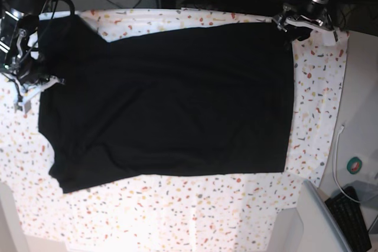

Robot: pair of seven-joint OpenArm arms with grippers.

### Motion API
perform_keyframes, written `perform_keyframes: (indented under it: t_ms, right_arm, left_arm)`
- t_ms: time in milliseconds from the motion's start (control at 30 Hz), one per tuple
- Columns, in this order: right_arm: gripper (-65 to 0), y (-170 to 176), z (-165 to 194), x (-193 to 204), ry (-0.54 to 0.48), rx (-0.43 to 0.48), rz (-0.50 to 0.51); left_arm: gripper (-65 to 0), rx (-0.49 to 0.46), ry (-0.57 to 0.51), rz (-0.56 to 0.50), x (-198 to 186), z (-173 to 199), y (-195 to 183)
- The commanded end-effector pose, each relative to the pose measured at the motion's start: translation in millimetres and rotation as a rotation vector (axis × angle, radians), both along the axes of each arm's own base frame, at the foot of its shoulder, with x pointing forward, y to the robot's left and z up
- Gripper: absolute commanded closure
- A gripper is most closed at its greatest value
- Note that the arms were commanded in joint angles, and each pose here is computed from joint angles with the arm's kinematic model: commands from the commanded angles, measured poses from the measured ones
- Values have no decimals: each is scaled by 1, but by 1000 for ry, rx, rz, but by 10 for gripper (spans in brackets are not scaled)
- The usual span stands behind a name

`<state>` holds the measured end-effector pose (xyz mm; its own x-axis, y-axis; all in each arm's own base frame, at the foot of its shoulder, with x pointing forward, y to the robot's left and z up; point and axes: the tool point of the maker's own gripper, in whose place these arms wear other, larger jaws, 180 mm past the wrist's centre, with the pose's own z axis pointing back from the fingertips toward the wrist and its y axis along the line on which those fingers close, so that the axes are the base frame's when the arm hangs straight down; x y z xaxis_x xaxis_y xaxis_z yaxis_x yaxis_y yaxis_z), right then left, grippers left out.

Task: Layout the t-shirt on the table in an organized manner, then fold the t-shirt properly
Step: 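Pull both corners apart with both grippers to straighten the shirt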

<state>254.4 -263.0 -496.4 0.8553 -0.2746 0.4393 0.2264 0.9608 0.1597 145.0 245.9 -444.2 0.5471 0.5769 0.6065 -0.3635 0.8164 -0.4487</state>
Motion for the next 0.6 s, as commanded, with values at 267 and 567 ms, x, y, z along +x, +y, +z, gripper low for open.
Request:
perform_keyframes:
  t_ms: [267, 567]
  right_arm:
    - [0, 2, 5, 7, -20, 5, 13]
    - [0, 2, 3, 3, -10, 4, 12]
  left_arm:
    - [-502, -7, -18, 55, -1, -1, 9]
    - [-481, -72, 43, 25, 1, -32, -15]
